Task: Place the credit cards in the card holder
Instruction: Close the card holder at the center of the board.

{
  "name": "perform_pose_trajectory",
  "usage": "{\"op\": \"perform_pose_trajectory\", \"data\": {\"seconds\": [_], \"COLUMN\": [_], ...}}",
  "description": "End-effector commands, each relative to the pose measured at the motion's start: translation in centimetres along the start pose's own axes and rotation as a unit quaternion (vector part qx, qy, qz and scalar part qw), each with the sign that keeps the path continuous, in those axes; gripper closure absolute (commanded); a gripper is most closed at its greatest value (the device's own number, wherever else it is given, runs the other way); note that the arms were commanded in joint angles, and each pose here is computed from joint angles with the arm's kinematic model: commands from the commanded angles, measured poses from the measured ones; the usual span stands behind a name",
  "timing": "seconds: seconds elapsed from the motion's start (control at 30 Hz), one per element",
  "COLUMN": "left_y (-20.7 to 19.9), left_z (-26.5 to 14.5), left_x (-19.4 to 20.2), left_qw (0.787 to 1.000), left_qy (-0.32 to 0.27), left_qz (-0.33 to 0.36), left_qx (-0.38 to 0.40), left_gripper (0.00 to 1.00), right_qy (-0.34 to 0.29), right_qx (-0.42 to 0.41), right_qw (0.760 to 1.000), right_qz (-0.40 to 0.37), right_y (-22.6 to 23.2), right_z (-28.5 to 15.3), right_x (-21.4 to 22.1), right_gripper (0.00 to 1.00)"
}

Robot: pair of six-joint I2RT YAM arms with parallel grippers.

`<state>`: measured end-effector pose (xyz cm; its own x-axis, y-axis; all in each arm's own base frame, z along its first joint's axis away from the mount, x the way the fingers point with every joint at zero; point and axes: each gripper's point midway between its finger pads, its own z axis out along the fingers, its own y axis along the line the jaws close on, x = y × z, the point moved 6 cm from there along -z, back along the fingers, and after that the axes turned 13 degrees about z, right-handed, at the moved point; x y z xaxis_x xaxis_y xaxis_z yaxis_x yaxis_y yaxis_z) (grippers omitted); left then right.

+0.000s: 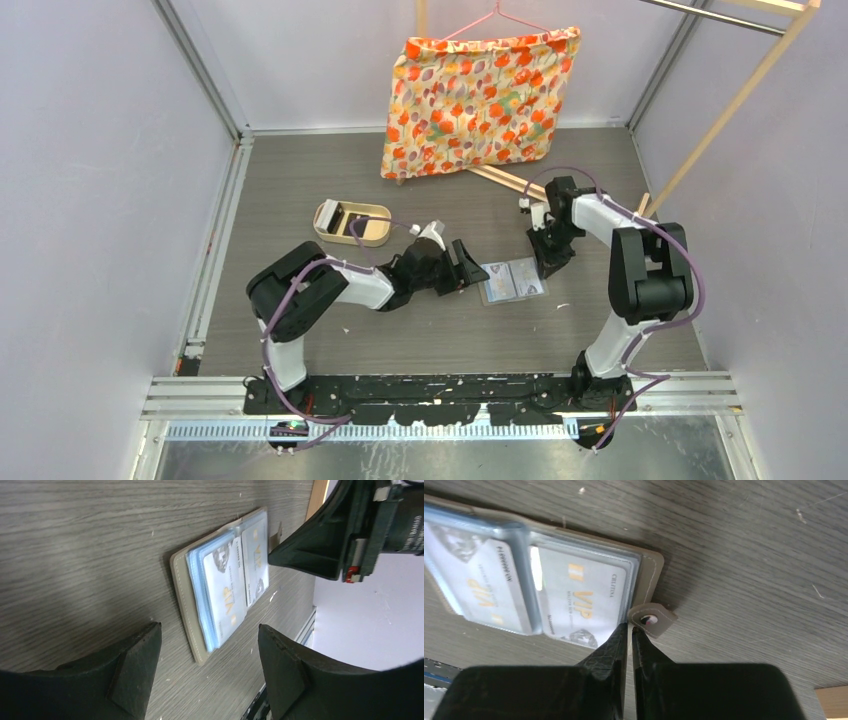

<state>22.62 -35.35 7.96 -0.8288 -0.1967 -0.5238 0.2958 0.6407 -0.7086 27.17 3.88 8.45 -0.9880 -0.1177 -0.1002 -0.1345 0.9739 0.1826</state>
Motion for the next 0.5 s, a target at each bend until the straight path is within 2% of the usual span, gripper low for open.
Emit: {"op": "perform_pose_trajectory", "data": {"seconds": [0.0,0.23,0.47], "left_y": [2.3,2.4,2.8], "left_z": [1.0,2.0,2.8], "left_x": [2.3,2.7,3.5], "left_qw": [0.998,0.997,0.995], "left_qy": [0.049,0.065,0.084], "left_qz": [-0.01,-0.014,-0.028], "left_qx": [-0.049,-0.045,-0.046], "left_gripper": [0.27,0.27,0.27], "right_qy": [0.007,0.055,0.066], "right_qx": [0.028,0.03,0.026], "right_qw": [1.0,0.998,0.997], "right_qz": [0.004,0.006,0.004], "right_y": [-0.7,-1.0,-0.8], "right_z": [0.2,1.9,2.3], "right_x": [-0.8,-0.2,0.0], "right_gripper": [0.87,0.87,0.88]}}
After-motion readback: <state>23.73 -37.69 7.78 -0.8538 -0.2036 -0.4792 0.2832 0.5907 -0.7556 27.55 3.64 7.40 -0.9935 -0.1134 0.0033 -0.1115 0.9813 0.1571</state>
